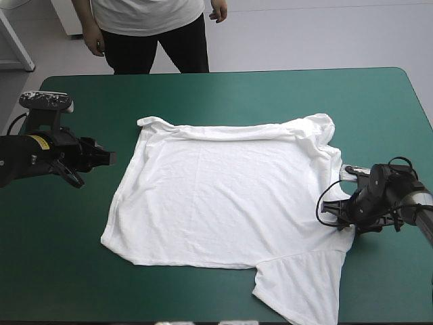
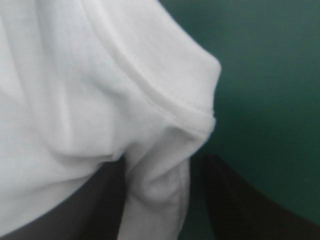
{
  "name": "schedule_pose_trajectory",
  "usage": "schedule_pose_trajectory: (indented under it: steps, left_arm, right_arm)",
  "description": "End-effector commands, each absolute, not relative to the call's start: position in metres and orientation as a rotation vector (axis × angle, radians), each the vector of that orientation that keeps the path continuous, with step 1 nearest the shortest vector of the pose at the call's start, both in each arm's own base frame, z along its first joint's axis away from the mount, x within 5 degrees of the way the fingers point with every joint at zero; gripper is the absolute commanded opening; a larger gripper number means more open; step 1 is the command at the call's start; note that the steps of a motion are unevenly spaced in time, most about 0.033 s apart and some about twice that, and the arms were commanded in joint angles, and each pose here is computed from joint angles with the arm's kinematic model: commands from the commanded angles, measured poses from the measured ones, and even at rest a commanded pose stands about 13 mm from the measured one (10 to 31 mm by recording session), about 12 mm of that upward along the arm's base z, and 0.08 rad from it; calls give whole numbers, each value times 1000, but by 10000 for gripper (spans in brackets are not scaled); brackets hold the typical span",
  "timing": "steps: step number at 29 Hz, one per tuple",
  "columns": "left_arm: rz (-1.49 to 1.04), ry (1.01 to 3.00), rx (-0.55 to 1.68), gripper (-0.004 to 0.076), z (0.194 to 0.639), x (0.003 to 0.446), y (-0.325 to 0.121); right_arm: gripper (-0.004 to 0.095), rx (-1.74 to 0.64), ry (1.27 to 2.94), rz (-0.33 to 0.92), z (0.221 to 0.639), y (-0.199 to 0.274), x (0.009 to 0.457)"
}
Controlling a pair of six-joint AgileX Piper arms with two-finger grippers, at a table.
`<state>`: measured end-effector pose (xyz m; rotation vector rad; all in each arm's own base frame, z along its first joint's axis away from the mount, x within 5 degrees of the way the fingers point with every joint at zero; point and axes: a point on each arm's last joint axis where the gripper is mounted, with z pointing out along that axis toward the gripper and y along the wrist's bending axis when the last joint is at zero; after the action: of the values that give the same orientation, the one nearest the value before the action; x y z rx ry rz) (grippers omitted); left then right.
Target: Fold the cloth
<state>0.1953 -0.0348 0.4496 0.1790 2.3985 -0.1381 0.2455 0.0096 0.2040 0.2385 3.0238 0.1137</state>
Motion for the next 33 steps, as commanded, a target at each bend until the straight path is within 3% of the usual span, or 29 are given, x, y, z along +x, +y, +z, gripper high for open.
schedule_pose_trajectory:
  steps: [1,3,7,12,20,29,33]
  left_arm:
    - [-157,2305,173,293,462,192,-35]
    - [-151,2305,173,293,462,192,-35]
    - [-151,2305,173,293,462,192,-35]
    - [-156,2311,173,293,462,192,-35]
    - [-155,2312,174,293,462,193,-35]
    - [-150,2305,182,293,462,193,-35]
    - [-150,2291,180,293,463,194,-35]
  right_arm:
    - [217,288,3048,160,187,12,244]
    - [-8,286,3071,149,181,11,237]
    - [-17,254,3091,101,179,8,232]
    - [-17,318,2929,4,212,0,242]
    - [-17,308,2666,-320,272,-28,281]
    - [-17,536,2531,-423,293,-104,327]
    - [-17,614,2423,-410,303,-140,362]
